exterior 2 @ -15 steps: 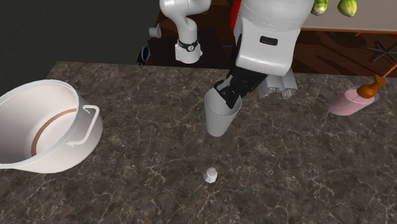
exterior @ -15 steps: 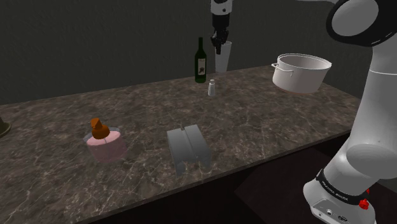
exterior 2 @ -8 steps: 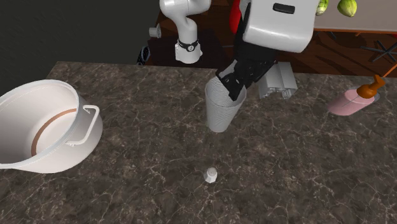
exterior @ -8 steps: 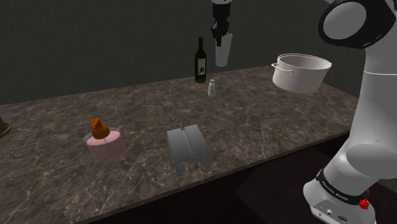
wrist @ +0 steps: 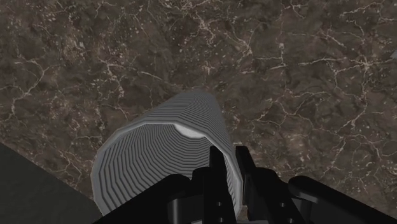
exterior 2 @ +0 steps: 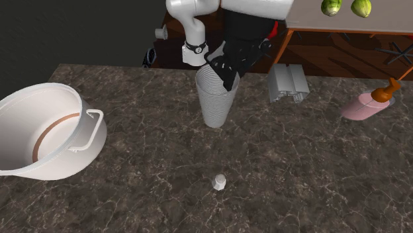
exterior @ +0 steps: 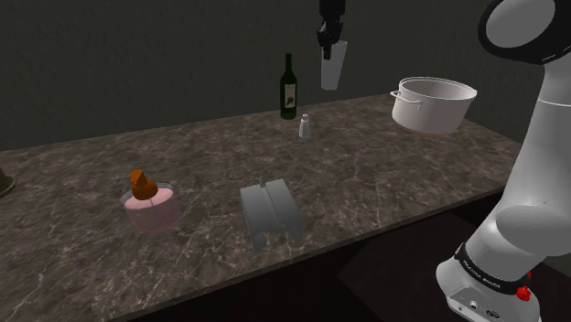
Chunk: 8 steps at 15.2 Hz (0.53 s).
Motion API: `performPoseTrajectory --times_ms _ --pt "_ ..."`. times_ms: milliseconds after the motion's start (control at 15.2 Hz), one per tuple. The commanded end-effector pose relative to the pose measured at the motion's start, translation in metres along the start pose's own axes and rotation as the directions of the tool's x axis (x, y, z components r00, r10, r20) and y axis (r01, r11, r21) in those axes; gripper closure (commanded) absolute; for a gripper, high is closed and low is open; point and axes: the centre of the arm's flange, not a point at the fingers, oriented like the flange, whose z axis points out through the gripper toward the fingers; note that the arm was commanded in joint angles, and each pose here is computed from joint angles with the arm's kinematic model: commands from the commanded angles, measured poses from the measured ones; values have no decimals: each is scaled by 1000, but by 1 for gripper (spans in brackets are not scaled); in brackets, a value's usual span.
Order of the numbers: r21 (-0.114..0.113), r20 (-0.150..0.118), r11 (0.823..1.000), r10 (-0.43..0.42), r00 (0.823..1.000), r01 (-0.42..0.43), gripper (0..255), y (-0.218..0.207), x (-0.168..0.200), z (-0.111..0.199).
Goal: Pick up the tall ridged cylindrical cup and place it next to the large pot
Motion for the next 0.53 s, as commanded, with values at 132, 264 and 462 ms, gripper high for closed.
performPoseTrajectory --times_ms 132,264,462 --pt "0 -1 1000 0 1000 0 255 27 -47 0" --pt "0 -1 1000 0 1000 0 255 40 -70 1" --pt "0 -1 1000 0 1000 0 255 59 -104 2"
